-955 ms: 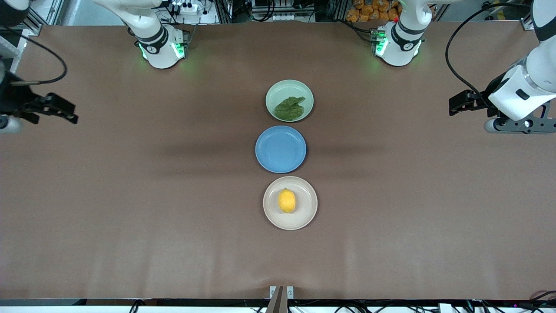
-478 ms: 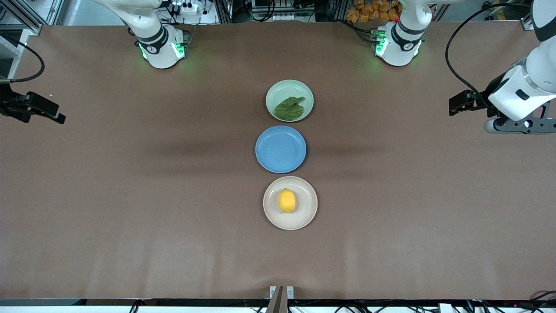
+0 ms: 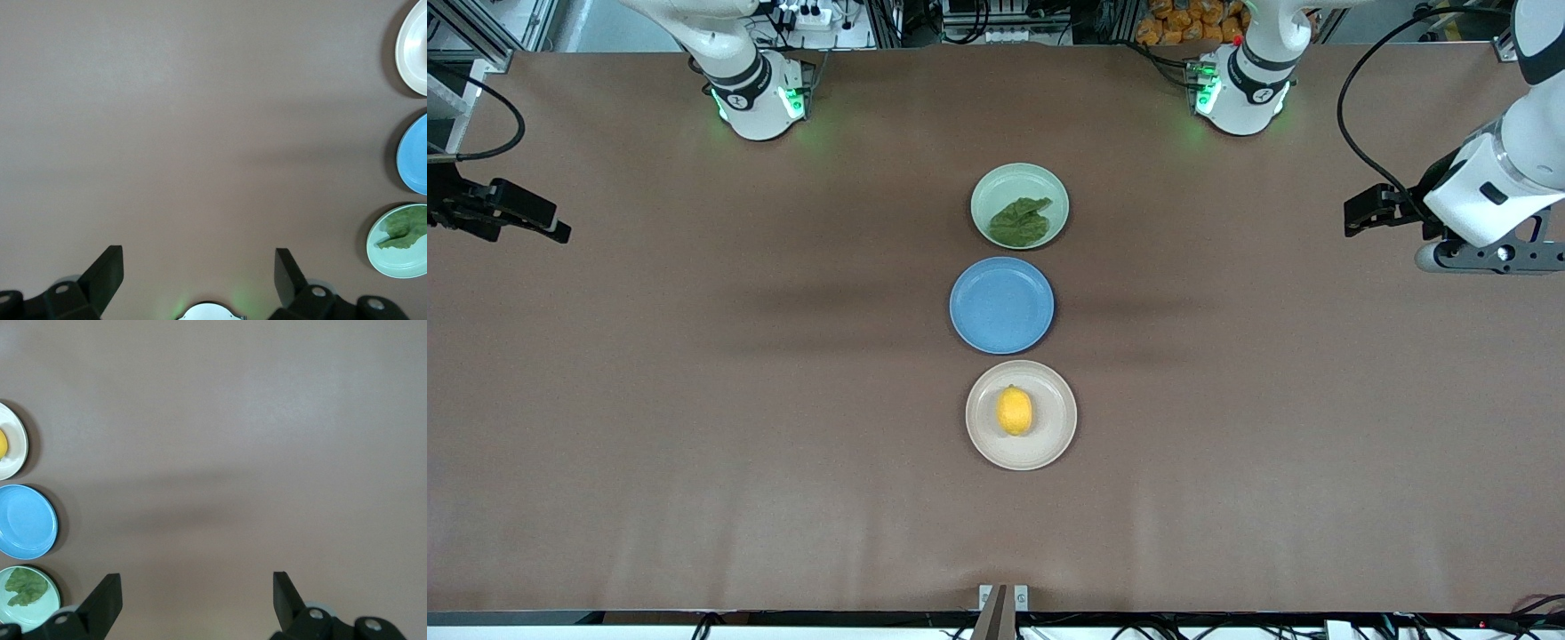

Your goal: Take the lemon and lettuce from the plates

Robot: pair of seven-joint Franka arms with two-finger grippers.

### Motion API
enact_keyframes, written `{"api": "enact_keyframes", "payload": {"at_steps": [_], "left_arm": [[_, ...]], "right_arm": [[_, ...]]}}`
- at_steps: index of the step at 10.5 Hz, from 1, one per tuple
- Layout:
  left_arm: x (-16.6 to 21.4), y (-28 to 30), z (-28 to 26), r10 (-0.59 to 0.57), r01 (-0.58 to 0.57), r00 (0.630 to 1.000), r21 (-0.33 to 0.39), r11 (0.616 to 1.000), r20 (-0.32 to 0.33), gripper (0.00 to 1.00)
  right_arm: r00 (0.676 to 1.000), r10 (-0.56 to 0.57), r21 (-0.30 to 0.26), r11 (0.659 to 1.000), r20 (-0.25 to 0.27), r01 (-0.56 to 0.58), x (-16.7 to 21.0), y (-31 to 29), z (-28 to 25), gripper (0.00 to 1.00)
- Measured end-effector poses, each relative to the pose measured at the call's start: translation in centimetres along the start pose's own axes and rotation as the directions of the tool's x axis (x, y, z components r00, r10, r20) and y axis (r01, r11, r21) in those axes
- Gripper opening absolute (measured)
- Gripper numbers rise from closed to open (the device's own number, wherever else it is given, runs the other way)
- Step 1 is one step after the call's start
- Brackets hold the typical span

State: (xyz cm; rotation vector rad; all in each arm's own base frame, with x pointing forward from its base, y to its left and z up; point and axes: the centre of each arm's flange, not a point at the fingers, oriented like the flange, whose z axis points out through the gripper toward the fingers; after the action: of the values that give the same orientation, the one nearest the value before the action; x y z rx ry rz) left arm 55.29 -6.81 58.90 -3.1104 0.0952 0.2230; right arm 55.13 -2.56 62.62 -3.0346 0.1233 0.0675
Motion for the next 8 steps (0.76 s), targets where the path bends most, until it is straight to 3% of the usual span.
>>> {"api": "enact_keyframes", "payload": {"at_steps": [3,8], "left_arm": [[0.0,0.0,0.1,0.0,0.0,1.0,0.0,1.0,0.001,1.0],[0.2,0.8,0.3,0.015,-0.015,1.0,0.002,1.0,0.004,1.0]], "right_arm": [[1.0,0.004,-0.002,1.0,0.016,-0.004,0.0,-2.1,0.8,1.0],[0.994,0.051,-0.02,0.999,0.093,-0.05,-0.1,-7.1,5.6,1.0]]}}
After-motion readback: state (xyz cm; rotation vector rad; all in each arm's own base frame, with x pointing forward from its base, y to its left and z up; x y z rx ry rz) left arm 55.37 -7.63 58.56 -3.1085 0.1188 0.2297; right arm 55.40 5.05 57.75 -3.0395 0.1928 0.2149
